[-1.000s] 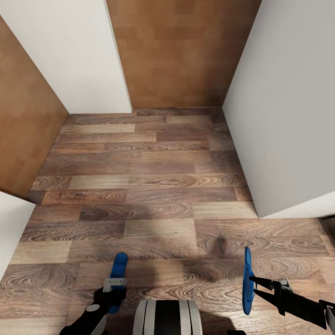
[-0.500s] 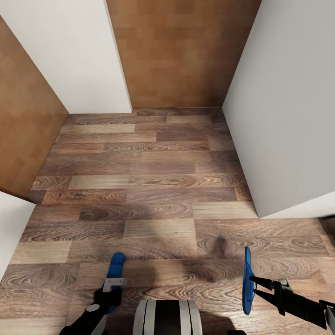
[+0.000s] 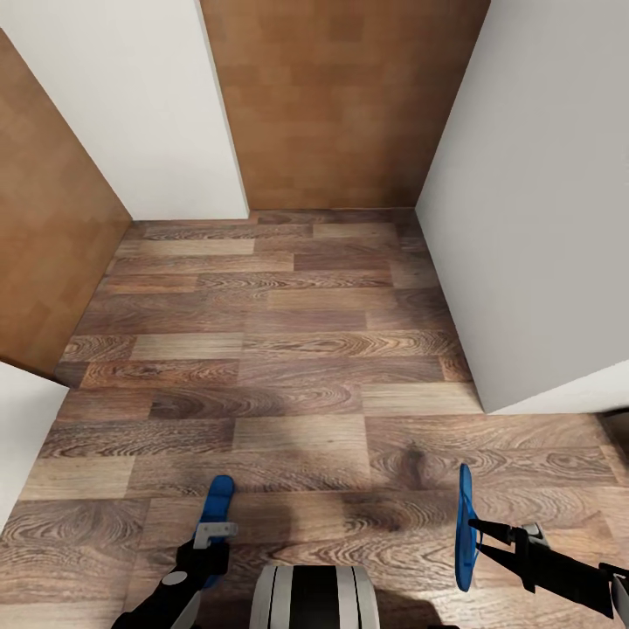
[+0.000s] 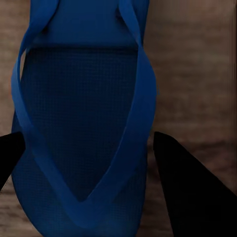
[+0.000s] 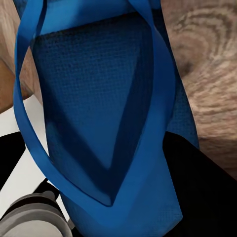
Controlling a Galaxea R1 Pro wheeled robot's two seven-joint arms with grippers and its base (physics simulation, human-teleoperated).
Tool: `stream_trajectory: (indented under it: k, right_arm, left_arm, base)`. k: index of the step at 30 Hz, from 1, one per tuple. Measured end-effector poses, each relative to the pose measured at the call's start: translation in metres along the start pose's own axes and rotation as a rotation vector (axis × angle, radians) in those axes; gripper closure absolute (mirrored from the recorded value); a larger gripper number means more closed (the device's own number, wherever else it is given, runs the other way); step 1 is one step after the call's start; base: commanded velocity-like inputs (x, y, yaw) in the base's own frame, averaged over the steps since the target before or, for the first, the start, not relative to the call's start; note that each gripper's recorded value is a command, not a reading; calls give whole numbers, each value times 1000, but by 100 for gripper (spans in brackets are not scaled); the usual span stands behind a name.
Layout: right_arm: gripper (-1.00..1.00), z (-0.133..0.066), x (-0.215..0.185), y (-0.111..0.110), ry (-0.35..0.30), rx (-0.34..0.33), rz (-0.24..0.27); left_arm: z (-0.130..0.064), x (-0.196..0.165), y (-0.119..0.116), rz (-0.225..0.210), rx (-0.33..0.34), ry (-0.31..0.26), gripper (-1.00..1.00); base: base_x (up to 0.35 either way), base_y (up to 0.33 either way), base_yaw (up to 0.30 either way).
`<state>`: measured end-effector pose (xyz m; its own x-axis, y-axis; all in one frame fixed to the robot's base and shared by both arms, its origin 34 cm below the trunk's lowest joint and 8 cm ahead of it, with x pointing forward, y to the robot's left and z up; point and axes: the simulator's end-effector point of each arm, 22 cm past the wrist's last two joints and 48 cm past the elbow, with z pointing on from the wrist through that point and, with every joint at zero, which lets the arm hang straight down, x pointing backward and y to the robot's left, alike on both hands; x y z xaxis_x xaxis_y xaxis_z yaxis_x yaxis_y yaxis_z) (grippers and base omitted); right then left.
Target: In the bedroom, move the book from the bed onto either nightstand, and place the two sandals side by side next to the bed.
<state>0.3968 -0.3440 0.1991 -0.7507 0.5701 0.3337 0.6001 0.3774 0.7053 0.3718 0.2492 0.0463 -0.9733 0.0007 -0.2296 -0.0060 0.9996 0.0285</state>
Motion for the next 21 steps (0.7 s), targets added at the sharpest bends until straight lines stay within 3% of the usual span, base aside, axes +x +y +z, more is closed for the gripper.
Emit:
stream_trajectory:
  k: [21]
  right_arm:
    - [100,-10,-7,31,-29,-43,-53]
  left_arm:
    - [-16,-37,0,0,2,-74,100]
  base:
    - [0,0,0]
